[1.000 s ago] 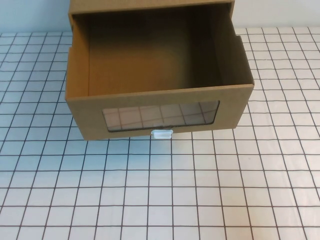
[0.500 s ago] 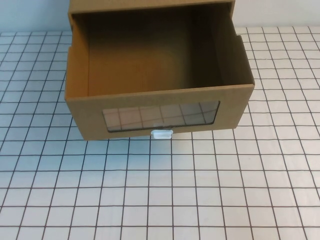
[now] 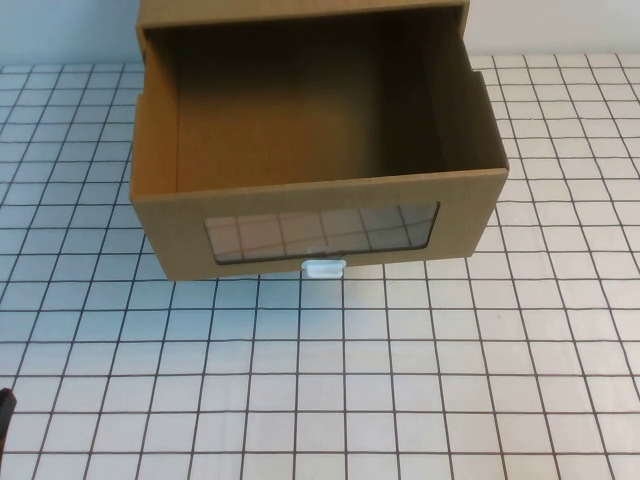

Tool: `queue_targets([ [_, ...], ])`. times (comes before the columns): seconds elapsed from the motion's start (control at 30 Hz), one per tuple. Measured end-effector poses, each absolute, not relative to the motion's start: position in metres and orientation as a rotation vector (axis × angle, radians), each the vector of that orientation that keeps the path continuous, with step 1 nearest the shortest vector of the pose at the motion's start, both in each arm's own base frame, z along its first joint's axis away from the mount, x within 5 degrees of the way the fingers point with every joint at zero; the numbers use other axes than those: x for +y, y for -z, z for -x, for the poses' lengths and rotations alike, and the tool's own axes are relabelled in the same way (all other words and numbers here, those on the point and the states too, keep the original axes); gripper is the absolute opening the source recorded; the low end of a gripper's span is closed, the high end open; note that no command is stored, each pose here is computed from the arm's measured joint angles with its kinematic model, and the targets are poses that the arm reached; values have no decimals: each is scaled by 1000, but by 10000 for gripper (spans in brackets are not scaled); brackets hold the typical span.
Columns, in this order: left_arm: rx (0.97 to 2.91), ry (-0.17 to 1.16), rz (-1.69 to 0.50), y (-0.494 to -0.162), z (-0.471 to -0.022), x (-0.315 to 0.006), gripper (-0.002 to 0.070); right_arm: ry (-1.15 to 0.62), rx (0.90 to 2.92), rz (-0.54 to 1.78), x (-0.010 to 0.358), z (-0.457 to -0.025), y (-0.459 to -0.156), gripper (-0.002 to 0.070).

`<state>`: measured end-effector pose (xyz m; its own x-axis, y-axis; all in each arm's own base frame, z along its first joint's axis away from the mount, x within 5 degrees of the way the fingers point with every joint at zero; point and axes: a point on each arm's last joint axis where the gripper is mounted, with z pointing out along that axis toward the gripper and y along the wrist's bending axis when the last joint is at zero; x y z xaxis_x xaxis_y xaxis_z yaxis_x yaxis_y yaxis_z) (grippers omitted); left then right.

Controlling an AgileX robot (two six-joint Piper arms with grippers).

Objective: Open the shoe box
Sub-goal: 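Pull the top drawer of the cardboard box fully open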

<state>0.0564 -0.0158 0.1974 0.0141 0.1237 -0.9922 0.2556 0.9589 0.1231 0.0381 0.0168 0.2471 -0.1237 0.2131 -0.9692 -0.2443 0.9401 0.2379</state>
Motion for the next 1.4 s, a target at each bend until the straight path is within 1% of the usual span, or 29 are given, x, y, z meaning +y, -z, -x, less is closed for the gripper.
queue_targets([
  [0.37, 1561, 105, -302, -197, -56, -16, -2, -395, 1719, 42, 18, -37, -240, -14],
  [0.5, 1563, 106, -302, -197, -56, -16, -2, -304, 1721, 82, 15, -38, -239, -13],
  [0.63, 1562, 106, -302, -197, -56, -16, -2, -206, 1681, 113, 11, -40, -241, -13],
  [0.77, 1562, 106, -302, -197, -56, -16, -2, -130, 1635, 76, 7, -43, -241, -13],
  [1.0, 1562, 106, -302, -197, -56, -16, -2, -48, 1591, 41, 3, -56, -201, -13],
  [1.17, 1564, 106, -303, -197, -56, -16, -2, -44, 1602, 41, 3, -56, -196, -13],
  [1.4, 1566, 107, -304, -197, -56, -16, -2, -48, 1839, 56, 4, -53, -175, -13],
])
